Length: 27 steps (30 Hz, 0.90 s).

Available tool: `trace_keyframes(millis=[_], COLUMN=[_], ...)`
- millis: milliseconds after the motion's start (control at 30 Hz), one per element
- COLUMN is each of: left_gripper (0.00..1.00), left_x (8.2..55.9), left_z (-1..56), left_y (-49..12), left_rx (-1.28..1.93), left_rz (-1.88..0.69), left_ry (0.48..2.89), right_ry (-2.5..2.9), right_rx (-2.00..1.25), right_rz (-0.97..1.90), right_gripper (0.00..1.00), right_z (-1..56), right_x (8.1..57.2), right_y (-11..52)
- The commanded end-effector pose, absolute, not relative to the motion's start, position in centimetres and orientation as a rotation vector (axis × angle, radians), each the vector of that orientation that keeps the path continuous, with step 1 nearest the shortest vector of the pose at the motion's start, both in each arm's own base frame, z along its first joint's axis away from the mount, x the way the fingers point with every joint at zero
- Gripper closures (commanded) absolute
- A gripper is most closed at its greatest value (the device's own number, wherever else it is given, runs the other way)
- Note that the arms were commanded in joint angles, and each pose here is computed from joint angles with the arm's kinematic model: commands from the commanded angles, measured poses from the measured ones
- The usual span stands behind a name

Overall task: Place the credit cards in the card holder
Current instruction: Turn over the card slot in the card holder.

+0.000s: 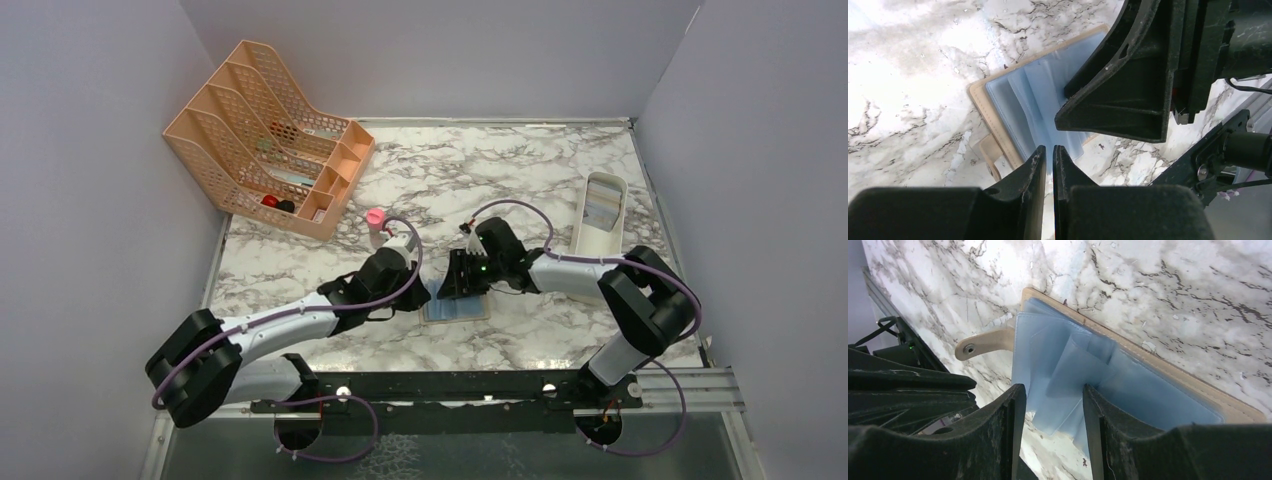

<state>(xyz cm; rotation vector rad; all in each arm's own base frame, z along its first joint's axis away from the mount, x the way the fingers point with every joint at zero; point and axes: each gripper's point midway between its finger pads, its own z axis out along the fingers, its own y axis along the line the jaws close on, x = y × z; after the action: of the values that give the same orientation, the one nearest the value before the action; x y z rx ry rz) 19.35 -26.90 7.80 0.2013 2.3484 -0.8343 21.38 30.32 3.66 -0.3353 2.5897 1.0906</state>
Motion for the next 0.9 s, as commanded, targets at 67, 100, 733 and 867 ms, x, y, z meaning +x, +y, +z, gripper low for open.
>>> trace_keyframes(millis=[67, 100, 733, 867], left_gripper=[0.86, 0.86, 0.86, 0.86], left_x=[19.8, 19.9, 19.9, 19.9], left_z=[7.0, 6.5, 7.6, 7.7], left_y=[-27.8, -27.8, -30.4, -31.6], left_rx=[0.222, 0.223, 0.279, 0.307], left_rz=[-0.838, -0.826, -0.955, -1.001], left_ry=[2.345, 2.357, 2.330, 2.334], right_ry=[2.580, 2.583, 2.622, 2.623], right_rx=[-0.318, -0.316, -0.245, -0.243], right_rz=[0.954, 0.940, 0.589, 0.528], right_gripper=[0.50, 0.50, 0.51, 0.51], right_z=[4.3, 4.3, 5.9, 6.0], right_x=[22.7, 22.8, 23.4, 23.5], right_y=[29.4, 29.3, 24.4, 23.6])
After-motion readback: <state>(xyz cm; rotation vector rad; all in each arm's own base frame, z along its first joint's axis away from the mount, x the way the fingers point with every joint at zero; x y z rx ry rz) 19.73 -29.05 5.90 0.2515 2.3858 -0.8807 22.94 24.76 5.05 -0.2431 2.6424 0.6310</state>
